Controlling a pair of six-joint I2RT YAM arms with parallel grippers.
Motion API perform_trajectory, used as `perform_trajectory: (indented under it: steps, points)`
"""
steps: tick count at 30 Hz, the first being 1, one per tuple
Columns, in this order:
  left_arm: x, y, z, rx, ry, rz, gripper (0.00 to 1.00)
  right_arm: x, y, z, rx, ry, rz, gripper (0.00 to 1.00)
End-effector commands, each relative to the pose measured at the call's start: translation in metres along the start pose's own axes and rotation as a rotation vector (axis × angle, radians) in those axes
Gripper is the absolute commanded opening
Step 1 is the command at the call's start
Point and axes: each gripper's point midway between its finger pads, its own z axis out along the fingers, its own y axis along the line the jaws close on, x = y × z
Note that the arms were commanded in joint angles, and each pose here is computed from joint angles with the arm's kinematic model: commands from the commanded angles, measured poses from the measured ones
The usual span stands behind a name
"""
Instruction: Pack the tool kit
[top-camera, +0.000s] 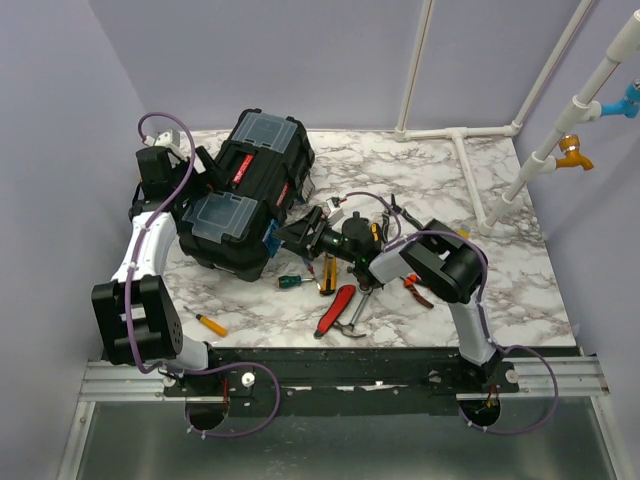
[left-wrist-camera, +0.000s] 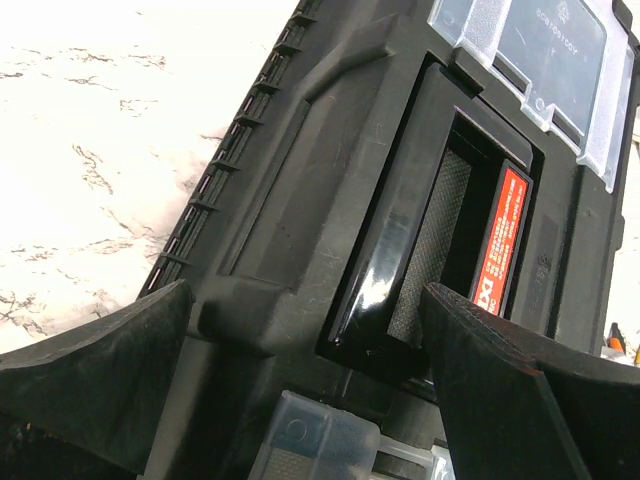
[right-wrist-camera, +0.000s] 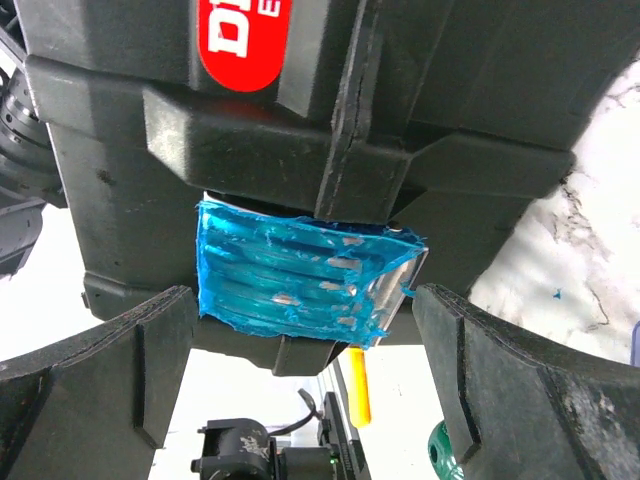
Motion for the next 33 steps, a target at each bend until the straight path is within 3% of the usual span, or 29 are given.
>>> perform_trajectory:
  steps: [1, 19, 22, 26, 33]
  points:
    - [0.078, 0.034, 0.001, -0.097, 0.263, -0.089, 0.98, 0.006, -0.002, 0.002, -0.045, 0.006, 0.019, 1.0]
    - [0.089, 0.036, 0.009, -0.068, 0.298, -0.109, 0.98, 0.007, 0.023, 0.011, -0.287, 0.028, 0.094, 1.0]
    - [0.091, 0.035, 0.01, -0.058, 0.303, -0.114, 0.98, 0.006, 0.025, 0.012, -0.297, 0.028, 0.109, 0.93]
    - [0.094, 0.032, 0.013, -0.035, 0.311, -0.126, 0.97, 0.005, 0.026, 0.012, -0.326, 0.027, 0.146, 0.76]
    - [0.104, 0.036, 0.021, -0.033, 0.338, -0.135, 0.94, 0.0, 0.033, 0.016, -0.341, 0.014, 0.138, 0.65]
